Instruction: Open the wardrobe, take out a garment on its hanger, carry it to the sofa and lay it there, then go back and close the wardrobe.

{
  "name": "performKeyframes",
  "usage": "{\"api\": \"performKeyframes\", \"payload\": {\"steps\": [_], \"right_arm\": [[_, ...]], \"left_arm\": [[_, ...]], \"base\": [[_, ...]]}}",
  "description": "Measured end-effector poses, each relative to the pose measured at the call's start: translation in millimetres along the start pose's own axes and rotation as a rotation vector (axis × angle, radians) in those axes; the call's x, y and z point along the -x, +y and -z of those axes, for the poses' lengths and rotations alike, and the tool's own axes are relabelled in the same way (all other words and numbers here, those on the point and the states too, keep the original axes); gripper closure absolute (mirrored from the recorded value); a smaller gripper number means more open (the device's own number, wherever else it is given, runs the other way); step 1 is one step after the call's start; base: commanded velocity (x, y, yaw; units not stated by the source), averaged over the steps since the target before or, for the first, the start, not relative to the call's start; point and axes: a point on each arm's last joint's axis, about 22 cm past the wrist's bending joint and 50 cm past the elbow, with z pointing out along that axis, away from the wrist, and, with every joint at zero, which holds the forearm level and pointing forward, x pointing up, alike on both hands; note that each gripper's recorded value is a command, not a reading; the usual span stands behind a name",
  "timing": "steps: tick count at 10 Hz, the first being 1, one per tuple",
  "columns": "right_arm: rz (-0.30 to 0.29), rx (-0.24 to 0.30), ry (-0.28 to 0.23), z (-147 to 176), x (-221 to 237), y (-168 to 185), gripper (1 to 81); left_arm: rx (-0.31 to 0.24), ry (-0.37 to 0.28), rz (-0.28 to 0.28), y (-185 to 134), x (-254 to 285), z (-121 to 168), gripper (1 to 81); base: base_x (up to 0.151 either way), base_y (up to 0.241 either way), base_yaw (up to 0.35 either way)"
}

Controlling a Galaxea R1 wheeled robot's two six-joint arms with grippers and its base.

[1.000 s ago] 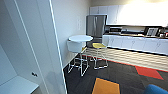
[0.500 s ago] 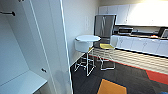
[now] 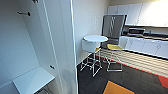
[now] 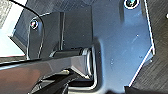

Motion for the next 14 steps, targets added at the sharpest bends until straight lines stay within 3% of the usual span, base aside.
{"api": "performKeyframes", "payload": {"steps": [14], "right_arm": [[0.001,0.007,-0.005,0.5,0.7,3.5,1.0]], "left_arm": [[0.000,-0.001,0.001,1.7,0.6,-0.5,1.0]], "base": [[0.000,0.000,0.223]]}}
